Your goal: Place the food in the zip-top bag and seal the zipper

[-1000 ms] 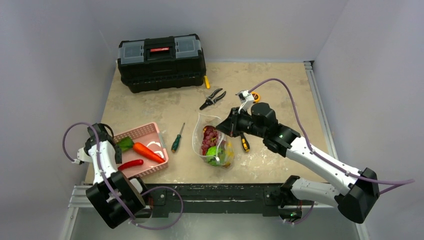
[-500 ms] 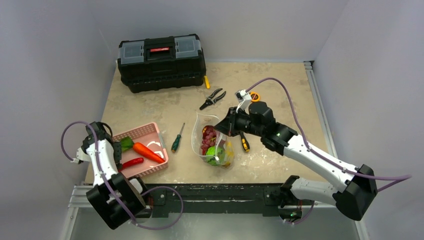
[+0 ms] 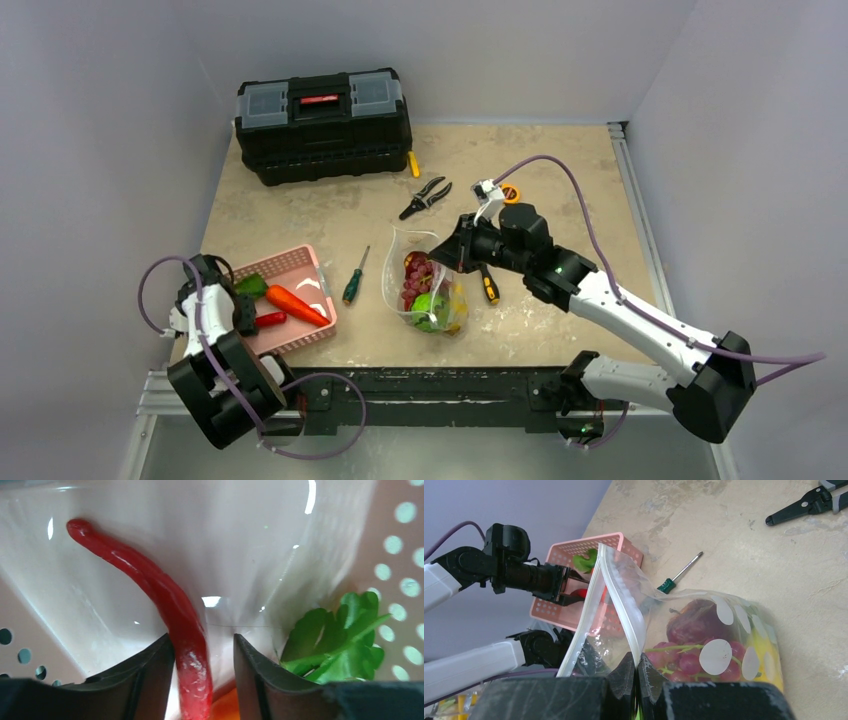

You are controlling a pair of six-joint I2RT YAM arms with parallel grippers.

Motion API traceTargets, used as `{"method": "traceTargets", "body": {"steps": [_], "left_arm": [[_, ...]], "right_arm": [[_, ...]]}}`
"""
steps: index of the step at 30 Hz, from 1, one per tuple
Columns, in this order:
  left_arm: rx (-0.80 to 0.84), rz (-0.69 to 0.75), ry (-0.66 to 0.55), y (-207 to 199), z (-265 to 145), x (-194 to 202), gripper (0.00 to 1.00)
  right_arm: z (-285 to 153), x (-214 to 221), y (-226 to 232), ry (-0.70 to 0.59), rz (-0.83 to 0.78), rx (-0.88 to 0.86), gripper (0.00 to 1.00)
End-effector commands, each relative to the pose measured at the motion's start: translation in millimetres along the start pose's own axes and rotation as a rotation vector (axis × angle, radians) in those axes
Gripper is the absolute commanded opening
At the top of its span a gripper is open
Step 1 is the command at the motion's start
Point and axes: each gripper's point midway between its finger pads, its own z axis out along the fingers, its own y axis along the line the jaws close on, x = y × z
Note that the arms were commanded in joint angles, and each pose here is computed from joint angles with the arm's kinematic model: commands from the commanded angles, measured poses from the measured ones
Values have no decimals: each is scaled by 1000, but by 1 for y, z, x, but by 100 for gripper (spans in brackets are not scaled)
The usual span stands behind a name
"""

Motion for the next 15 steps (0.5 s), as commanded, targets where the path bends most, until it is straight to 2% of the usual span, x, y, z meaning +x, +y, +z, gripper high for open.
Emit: {"method": "traceTargets", "body": {"steps": [1, 2, 4, 10, 15], "left_arm": [[80, -64, -36, -16, 1, -7, 39], [75, -61, -43, -15, -1, -9, 33], [66, -42, -63, -13, -10, -14, 30], [111, -12, -172, -13, -51, -39, 25], [219, -7, -190, -15, -78, -40, 23]], "right_arm": [[-7, -20, 17, -61, -16, -46, 0], [-7, -20, 17, -62, -17, -49, 0], [-6, -20, 18, -60, -17, -54, 0], [0, -20, 19, -53, -17, -68, 0], [3, -21, 20, -50, -17, -71, 0]]}}
